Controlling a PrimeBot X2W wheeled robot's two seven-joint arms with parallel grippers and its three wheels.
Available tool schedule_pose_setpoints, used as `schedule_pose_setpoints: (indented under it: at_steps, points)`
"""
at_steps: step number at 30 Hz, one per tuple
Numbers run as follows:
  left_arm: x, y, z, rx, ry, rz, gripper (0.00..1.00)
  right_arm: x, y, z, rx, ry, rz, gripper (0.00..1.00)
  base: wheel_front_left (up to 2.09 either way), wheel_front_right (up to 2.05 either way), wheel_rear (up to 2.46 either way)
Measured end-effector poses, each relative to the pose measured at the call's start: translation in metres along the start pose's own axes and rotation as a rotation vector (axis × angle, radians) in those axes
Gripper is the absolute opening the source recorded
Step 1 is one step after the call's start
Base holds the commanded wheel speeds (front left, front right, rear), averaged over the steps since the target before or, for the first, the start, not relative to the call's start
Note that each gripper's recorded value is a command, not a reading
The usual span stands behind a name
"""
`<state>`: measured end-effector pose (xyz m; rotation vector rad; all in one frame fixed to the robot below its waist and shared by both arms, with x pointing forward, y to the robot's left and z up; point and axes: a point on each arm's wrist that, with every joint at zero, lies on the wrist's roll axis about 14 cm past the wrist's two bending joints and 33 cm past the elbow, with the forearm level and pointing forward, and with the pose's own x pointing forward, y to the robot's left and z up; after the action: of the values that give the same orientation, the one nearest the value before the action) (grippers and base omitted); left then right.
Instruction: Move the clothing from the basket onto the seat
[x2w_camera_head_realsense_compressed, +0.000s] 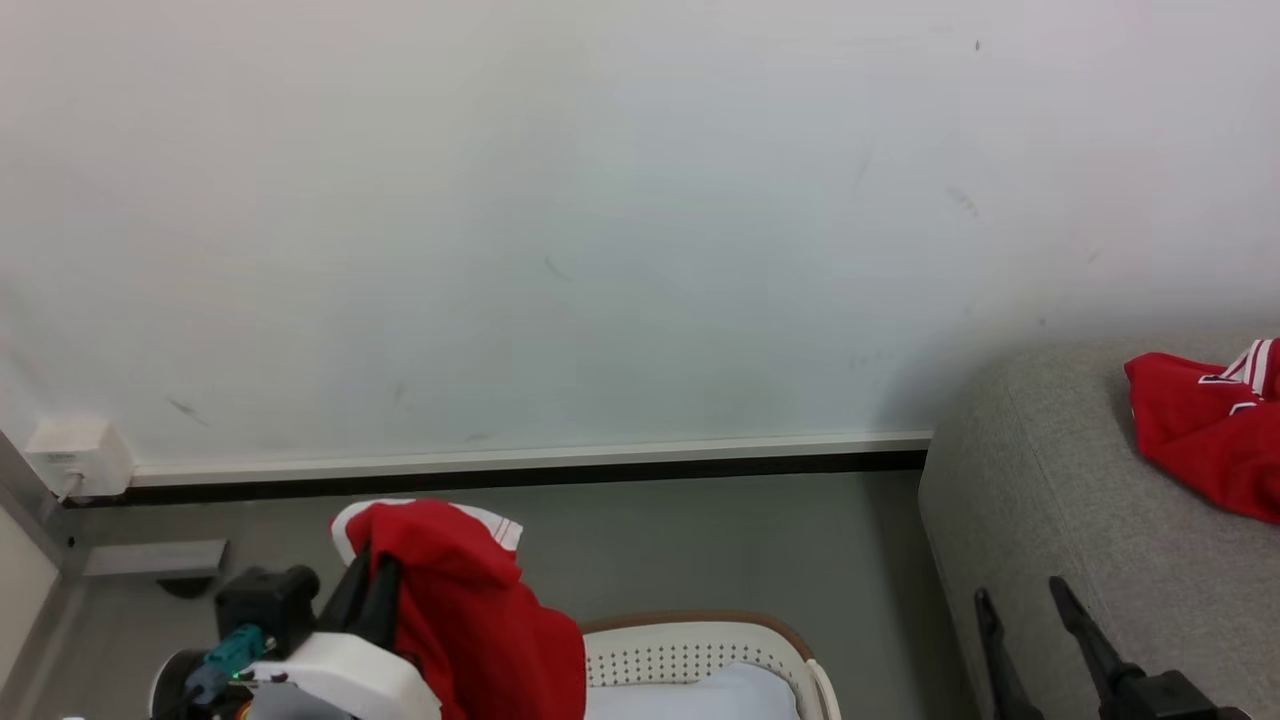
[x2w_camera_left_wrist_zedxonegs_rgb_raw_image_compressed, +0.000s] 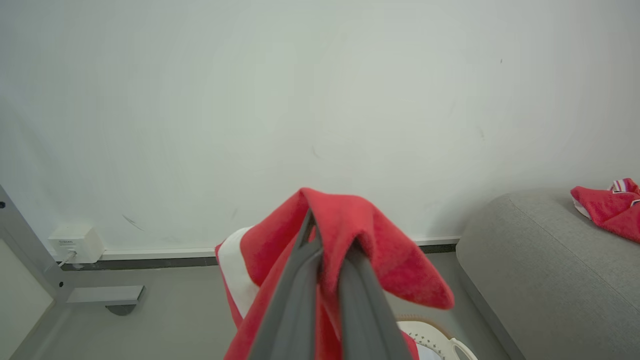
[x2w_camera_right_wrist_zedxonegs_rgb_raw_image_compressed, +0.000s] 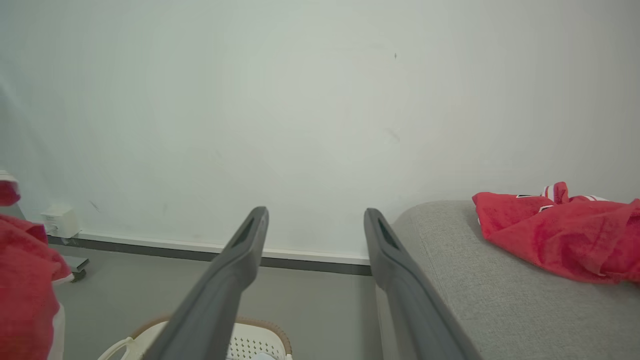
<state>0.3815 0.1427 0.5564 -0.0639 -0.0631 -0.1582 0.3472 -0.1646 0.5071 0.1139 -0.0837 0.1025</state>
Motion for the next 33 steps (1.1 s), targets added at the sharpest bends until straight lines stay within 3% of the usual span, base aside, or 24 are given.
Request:
schedule_pose_setpoints:
  at_steps: [7, 16, 23, 33]
  points:
    - [0.001, -0.014, 0.013, -0.001, -0.025, -0.047, 0.00, 0.008, 0.042, 0.004, -0.029, -0.011, 0.134, 1.00, 0.00, 0.00, 0.00]
    - [0.006, -0.042, 0.024, 0.003, -0.039, -0.136, 0.00, 0.021, 0.134, 0.022, -0.084, -0.066, 0.435, 1.00, 0.00, 0.00, 0.00]
    - [0.009, -0.068, 0.032, 0.003, -0.059, -0.217, 0.00, 0.026, 0.185, 0.033, -0.138, -0.094, 0.622, 1.00, 0.00, 0.00, 0.00]
    - [0.006, -0.099, 0.037, -0.010, -0.069, -0.308, 0.00, 0.029, 0.208, 0.029, -0.178, -0.076, 0.717, 1.00, 0.00, 0.00, 0.00]
